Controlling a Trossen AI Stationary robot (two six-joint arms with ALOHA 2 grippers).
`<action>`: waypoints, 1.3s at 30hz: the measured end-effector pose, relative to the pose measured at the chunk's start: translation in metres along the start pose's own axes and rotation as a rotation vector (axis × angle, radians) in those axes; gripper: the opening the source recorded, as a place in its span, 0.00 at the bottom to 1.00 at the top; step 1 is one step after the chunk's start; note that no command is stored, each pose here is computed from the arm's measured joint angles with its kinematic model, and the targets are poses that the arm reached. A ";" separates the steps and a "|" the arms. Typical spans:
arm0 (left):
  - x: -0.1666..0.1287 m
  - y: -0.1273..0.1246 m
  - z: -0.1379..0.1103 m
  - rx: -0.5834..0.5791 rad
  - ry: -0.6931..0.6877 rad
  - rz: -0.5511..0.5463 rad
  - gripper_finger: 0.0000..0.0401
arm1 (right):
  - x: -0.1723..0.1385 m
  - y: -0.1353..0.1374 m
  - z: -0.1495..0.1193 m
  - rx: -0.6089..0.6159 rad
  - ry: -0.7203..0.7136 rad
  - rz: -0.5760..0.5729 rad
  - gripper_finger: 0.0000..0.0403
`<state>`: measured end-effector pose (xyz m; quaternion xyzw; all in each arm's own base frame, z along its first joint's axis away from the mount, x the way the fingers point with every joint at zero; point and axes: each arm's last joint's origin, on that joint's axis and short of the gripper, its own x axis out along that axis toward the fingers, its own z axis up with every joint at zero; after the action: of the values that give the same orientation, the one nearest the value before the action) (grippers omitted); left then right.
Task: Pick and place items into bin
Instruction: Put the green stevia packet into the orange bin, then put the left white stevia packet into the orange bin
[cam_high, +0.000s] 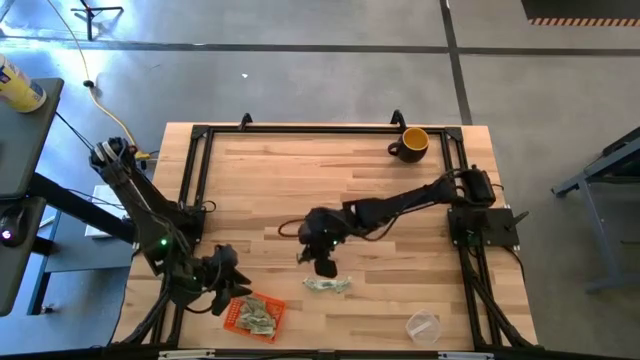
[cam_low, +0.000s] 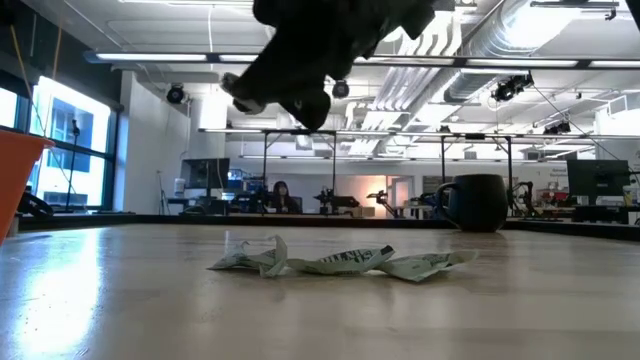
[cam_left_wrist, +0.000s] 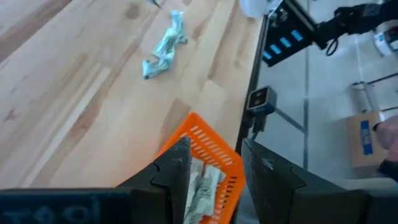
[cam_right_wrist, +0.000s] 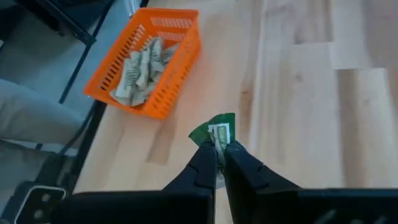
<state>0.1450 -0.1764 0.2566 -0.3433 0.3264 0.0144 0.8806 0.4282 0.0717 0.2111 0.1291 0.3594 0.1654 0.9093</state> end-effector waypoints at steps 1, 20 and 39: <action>-0.001 0.001 0.000 0.006 0.005 0.004 0.45 | 0.004 0.004 -0.001 0.002 -0.010 0.004 0.03; -0.007 0.022 -0.003 0.291 0.213 0.131 0.45 | 0.096 0.063 0.027 0.131 -0.211 0.161 0.07; -0.027 0.015 -0.032 0.408 0.191 0.062 0.45 | 0.127 0.090 0.032 0.151 0.019 0.072 0.37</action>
<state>0.1017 -0.1795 0.2463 -0.1479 0.4150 -0.0575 0.8959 0.5188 0.2001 0.1886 0.2086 0.3745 0.1719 0.8870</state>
